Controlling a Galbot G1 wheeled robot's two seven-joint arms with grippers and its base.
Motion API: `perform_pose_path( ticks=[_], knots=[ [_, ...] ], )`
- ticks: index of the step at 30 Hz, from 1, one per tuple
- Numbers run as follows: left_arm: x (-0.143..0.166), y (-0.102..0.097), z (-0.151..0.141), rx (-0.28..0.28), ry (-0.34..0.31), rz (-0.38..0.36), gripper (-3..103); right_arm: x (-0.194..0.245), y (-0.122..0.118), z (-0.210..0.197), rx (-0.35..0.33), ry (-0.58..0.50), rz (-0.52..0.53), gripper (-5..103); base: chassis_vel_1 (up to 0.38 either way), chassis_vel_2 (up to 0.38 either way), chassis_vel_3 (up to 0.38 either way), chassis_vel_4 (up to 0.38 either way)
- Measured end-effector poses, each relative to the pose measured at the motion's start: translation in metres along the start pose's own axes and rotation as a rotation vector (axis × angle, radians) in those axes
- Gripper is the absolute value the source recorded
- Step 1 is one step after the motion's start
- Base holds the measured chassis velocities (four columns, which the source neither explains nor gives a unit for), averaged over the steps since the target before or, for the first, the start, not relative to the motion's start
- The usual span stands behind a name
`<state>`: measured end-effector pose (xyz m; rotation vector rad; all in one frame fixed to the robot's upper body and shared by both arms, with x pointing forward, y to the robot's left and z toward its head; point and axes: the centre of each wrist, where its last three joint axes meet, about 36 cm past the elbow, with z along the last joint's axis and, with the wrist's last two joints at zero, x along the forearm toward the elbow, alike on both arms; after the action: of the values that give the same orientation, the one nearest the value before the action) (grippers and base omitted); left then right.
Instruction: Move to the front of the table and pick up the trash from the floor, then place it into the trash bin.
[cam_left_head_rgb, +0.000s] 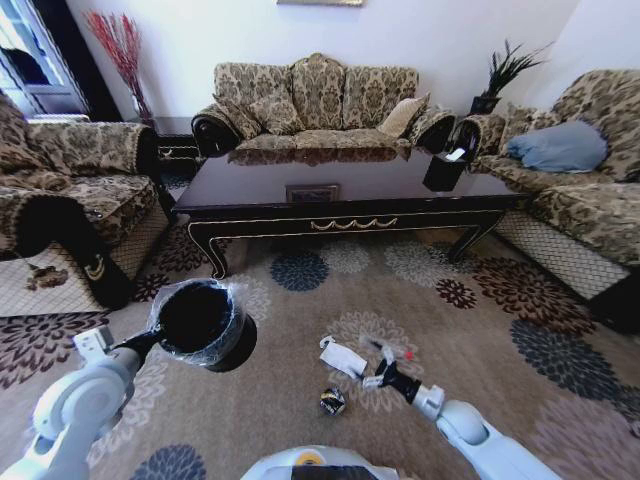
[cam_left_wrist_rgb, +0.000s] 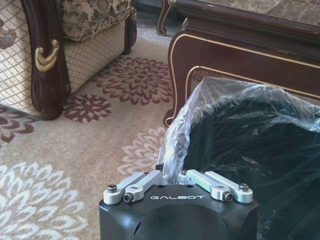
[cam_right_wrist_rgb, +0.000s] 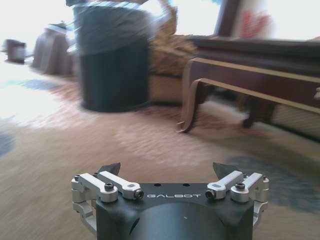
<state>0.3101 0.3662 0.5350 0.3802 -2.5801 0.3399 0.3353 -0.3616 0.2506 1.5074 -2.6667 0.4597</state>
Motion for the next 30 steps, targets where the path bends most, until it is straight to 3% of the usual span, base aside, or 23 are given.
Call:
perform_pose_path(
  ticks=[8,17,23,30],
  knots=[
    [0.01,-0.004,-0.006,-0.004,-0.018,0.022,4,-0.026,-0.028,0.017,0.005,0.004,-0.203,100,0.0,0.0,0.0,0.0],
    [0.018,-0.006,-0.009,0.002,-0.032,0.024,4,-0.05,-0.088,0.059,0.045,0.078,-0.512,100,0.0,0.0,0.0,0.0],
    [0.015,-0.004,-0.008,0.012,-0.026,0.013,4,-0.069,-0.111,0.061,0.108,0.115,-0.617,100,0.0,0.0,0.0,0.0],
    [0.017,0.001,-0.017,0.015,-0.026,0.002,4,-0.089,-0.116,0.068,0.124,0.132,-0.669,100,0.0,0.0,0.0,0.0]
  ],
)
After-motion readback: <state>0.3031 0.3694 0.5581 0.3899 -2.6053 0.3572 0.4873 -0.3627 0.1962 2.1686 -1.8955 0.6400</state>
